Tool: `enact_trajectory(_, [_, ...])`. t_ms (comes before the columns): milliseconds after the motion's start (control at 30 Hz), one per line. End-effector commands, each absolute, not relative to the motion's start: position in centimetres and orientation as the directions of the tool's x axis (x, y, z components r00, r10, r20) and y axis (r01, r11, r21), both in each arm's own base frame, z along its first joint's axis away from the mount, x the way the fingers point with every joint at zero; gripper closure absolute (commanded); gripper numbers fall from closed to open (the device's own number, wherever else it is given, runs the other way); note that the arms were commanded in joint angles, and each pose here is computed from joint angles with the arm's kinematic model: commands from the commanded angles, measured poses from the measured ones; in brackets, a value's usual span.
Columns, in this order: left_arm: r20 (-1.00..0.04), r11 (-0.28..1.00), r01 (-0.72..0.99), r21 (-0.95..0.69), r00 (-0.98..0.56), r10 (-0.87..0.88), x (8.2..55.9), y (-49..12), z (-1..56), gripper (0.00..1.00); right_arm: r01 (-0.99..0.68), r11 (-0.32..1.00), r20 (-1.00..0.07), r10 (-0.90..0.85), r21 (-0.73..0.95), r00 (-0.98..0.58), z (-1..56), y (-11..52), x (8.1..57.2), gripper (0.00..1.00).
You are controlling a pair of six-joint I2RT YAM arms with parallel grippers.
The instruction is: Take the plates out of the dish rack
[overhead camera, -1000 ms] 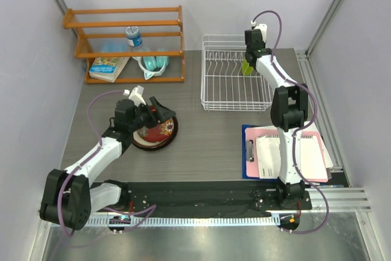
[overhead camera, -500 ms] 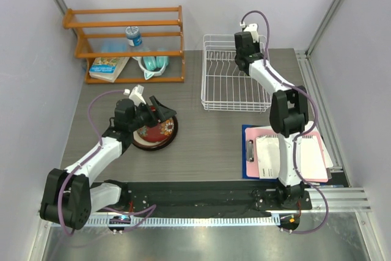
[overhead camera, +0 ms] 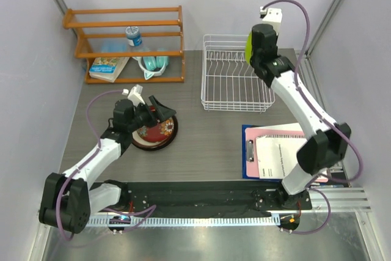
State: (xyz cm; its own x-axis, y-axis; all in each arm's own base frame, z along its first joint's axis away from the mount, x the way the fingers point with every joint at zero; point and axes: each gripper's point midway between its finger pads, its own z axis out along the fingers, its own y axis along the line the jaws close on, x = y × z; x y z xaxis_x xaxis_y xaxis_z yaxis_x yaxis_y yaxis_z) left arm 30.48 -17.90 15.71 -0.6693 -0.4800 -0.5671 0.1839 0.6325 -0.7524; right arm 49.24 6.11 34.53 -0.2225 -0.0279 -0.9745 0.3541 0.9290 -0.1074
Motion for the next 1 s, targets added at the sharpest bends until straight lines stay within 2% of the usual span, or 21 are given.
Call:
enact_trajectory(0, [-0.609, 0.614, 0.241, -0.752, -0.612, -0.505, 30.8, -17.8, 19.0, 0.2, 0.132, 0.99, -0.944, 0.088, 0.048, -0.318, 31.1, 11.6, 44.2, 0.99])
enact_trajectory(167, [-0.611, 0.586, 0.272, -0.763, -0.597, -0.519, 30.3, -18.1, 19.7, 0.16, -0.108, 0.955, -0.897, 0.214, 0.275, -0.387, 29.9, 17.2, 38.8, 0.99])
enact_trajectory(200, [-0.612, 0.581, 0.279, -0.765, -0.596, -0.52, 30.3, -18.1, 19.8, 0.12, -0.118, 0.94, -0.872, 0.244, 0.321, -0.424, 28.2, 18.0, 37.8, 0.99])
enact_trajectory(267, [-0.614, 0.572, 0.292, -0.766, -0.597, -0.517, 30.0, -18.2, 19.8, 0.0, -0.203, 0.895, -0.858, 0.285, 0.398, -0.427, 28.7, 20.0, 36.3, 0.99])
enact_trajectory(500, [-0.606, 0.579, 0.275, -0.768, -0.606, -0.516, 29.5, -18.1, 18.7, 0.01, -0.352, 0.717, -0.752, 0.36, 0.602, -0.552, 27.3, 26.3, 32.0, 0.99])
enact_trajectory(967, [-0.612, 0.569, 0.285, -0.772, -0.578, -0.54, 29.2, -18.1, 18.7, 0.01, -0.425, 0.518, -0.638, 0.354, 0.742, -0.683, 25.0, 33.4, 29.6, 0.99])
